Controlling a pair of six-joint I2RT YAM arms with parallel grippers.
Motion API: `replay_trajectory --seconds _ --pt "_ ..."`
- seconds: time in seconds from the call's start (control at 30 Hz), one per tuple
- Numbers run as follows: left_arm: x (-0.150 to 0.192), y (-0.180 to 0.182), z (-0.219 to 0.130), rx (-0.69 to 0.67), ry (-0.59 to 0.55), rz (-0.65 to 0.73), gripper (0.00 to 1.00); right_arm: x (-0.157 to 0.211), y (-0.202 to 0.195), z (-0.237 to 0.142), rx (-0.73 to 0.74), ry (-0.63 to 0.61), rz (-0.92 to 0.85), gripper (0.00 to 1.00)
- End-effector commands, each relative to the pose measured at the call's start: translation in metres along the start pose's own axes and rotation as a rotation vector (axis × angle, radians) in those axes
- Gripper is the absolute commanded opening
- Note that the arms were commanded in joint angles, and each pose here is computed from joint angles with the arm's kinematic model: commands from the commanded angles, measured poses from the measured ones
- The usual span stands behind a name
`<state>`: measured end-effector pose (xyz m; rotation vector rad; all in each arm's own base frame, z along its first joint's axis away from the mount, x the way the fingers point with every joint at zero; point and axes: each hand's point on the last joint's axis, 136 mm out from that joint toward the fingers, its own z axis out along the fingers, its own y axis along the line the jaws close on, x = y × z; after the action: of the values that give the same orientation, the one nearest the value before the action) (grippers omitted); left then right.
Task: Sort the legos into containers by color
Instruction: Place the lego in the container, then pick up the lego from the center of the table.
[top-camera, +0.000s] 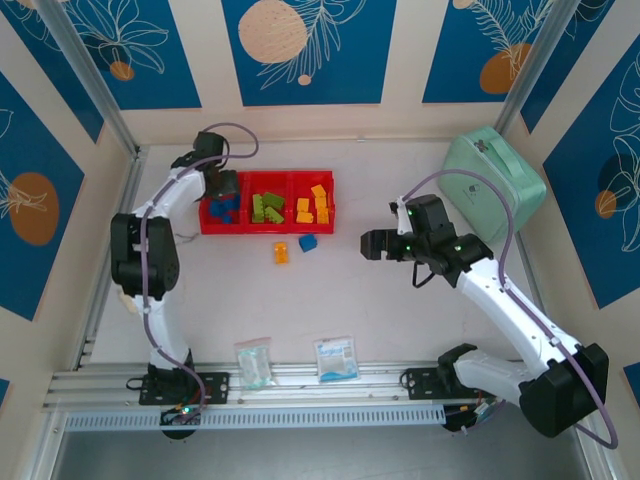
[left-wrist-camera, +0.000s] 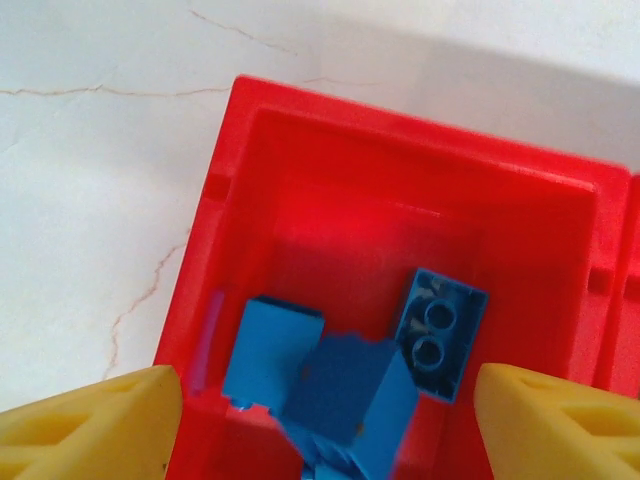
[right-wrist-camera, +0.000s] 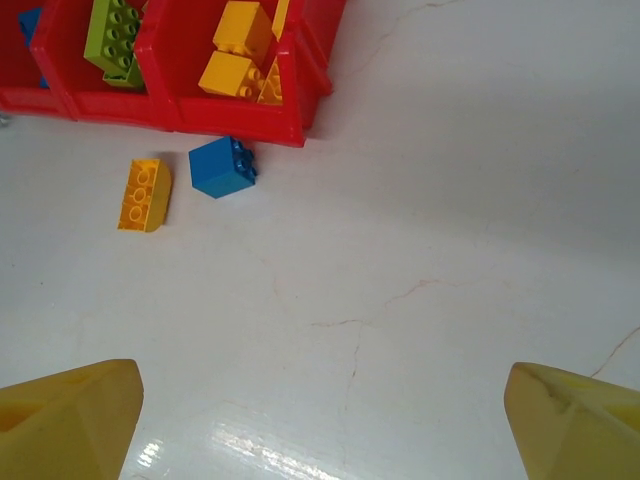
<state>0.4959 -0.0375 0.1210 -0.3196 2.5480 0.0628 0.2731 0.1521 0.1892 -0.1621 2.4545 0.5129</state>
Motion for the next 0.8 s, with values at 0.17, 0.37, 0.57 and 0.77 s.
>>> replay_trajectory --seconds 0.17,0.37,0.57,0.77 --pt "0.067 -0.029 -0.081 0.131 -0.057 0.133 0.81 0.0 0.01 0.001 -0.037 0.013 0.012 0.94" --pt "0.166 -0.078 -0.099 0.213 0.019 0.217 1.0 0.0 0.016 0.007 -0.058 0.025 0.013 0.94" --pt "0.209 -0.097 -0.079 0.165 0.096 0.238 0.99 0.006 0.022 0.013 -0.064 0.056 0.001 0.94" --pt "0.219 -0.111 -0.044 0.137 0.141 0.209 0.99 0.013 0.019 0.008 -0.05 0.051 -0.003 0.94"
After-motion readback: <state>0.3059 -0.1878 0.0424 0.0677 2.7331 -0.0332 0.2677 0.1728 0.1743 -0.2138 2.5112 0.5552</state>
